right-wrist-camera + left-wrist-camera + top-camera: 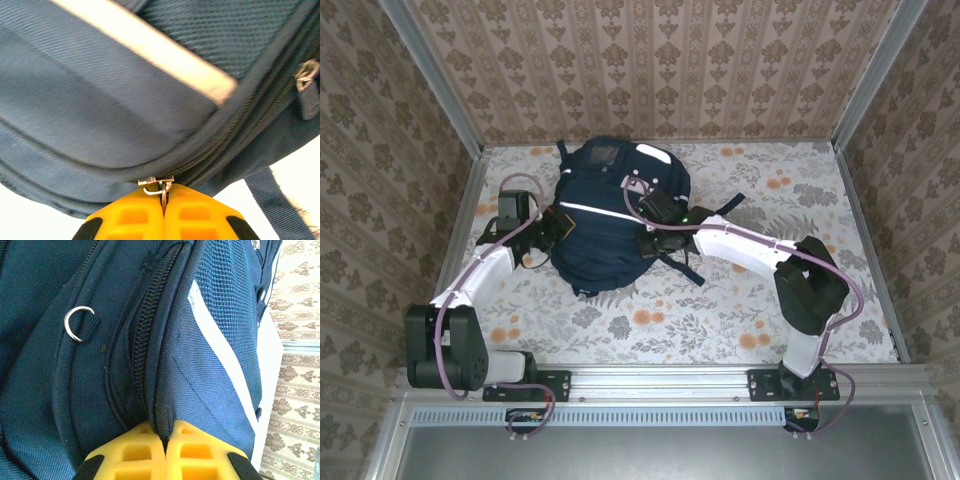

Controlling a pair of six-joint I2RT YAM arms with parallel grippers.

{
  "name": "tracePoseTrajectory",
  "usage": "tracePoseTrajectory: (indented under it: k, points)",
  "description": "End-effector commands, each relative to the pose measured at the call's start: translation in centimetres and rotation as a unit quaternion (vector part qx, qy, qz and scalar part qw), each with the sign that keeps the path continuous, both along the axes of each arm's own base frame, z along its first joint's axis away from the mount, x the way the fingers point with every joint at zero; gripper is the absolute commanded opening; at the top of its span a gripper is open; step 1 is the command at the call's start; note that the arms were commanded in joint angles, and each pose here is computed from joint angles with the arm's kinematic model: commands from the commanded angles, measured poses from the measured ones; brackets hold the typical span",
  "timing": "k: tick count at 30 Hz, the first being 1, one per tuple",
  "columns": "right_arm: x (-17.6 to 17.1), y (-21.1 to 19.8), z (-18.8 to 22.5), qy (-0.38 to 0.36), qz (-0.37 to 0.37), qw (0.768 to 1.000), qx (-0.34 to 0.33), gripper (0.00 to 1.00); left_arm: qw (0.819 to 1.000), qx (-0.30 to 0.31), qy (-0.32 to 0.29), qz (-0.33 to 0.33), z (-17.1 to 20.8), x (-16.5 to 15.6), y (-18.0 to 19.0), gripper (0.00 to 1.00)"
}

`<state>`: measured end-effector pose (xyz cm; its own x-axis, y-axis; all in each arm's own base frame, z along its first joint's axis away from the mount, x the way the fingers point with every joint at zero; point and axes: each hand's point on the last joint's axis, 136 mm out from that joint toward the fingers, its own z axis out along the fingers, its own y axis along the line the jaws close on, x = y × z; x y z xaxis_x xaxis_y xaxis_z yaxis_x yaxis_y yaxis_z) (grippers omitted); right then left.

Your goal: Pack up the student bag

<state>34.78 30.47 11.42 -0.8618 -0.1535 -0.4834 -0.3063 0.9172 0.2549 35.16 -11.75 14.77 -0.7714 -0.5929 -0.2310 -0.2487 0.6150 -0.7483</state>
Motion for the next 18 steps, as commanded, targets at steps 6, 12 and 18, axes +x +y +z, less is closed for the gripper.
tracePoseTrajectory:
  k: [6, 12, 18]
  points:
    - [4.3, -5.0, 1.2, -0.032, 0.026, 0.999, -0.021, 0.00, 0.998, 0.058, 0.014, 0.000, -1.7, -0.2, 2.8, 0.00]
    - [5.9, -4.8, 1.9, -0.045, 0.087, 0.995, -0.024, 0.00, 0.998, 0.063, 0.020, -0.017, -2.1, -0.6, 3.4, 0.00]
    - [3.3, -2.7, 3.4, -0.033, 0.166, 0.985, 0.024, 0.00, 0.998, 0.068, 0.007, -0.011, -1.3, 0.0, 4.2, 0.00]
